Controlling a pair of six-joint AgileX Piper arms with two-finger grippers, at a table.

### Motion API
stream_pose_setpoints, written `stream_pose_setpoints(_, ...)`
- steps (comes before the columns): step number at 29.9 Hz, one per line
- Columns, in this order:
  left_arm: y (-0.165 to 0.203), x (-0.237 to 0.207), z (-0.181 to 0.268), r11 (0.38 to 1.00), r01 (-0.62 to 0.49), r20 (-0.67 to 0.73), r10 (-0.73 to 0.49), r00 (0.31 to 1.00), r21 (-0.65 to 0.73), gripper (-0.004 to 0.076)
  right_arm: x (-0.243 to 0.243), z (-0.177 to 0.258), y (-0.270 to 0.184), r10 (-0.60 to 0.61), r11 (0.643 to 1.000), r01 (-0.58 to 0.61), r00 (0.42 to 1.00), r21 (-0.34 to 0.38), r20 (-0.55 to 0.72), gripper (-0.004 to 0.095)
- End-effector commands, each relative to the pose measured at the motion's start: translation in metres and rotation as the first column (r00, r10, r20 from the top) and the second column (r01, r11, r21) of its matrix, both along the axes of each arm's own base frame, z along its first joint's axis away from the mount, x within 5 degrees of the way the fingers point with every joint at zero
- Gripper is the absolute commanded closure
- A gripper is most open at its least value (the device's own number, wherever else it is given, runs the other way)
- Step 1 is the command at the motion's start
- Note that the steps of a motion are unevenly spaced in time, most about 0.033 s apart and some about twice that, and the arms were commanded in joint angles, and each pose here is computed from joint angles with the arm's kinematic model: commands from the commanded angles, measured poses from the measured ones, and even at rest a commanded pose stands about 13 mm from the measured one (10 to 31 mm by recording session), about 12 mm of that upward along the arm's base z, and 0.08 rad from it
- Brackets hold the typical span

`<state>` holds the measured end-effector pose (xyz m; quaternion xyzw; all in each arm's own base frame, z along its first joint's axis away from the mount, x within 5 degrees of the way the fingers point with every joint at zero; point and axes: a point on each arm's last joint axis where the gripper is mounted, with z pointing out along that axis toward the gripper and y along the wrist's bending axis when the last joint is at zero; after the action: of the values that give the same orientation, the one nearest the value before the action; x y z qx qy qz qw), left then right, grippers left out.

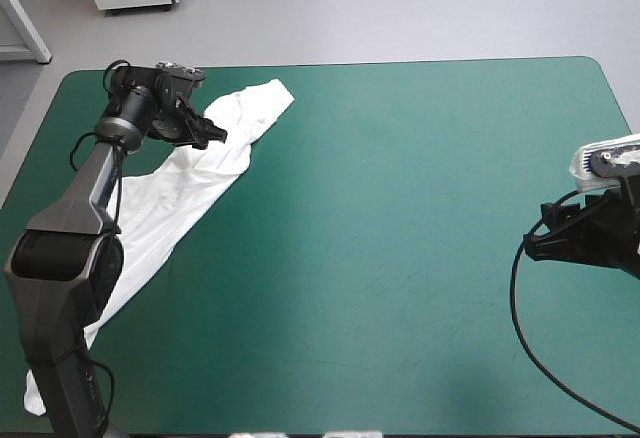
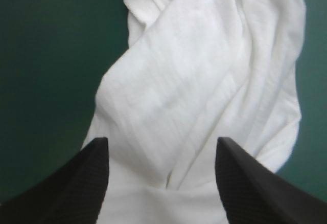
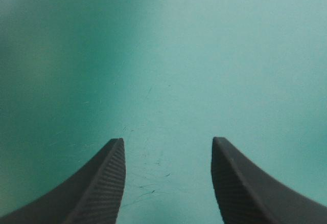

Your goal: Fold the cloth

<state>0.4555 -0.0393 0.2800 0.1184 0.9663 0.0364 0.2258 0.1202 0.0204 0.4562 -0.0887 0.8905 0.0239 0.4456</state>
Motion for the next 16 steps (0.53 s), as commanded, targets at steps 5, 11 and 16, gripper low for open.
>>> stream_pose_setpoints(5, 0.001, 0.013, -0.021, 1.0, 0.011, -0.037, -0.011, 0.999, 0.012, 0.0276, 0.005, 0.011, 0.0, -0.001, 1.0, 0.0, 0.996, 0.005, 0.091, 0.0408)
stream_pose_setpoints(11, -0.004, 0.018, -0.049, 0.999, 0.029, -0.109, -0.032, 0.994, -0.032, 0.0373, 0.009, 0.011, 0.001, 0.0, 1.0, 0.0, 0.996, 0.005, 0.094, 0.0413)
stream_pose_setpoints(16, -0.012, 0.016, -0.049, 0.994, 0.078, -0.125, -0.088, 0.988, -0.08, 0.0728, 0.011, 0.01, 0.001, 0.0, 1.0, 0.0, 0.996, 0.004, 0.089, 0.0413)
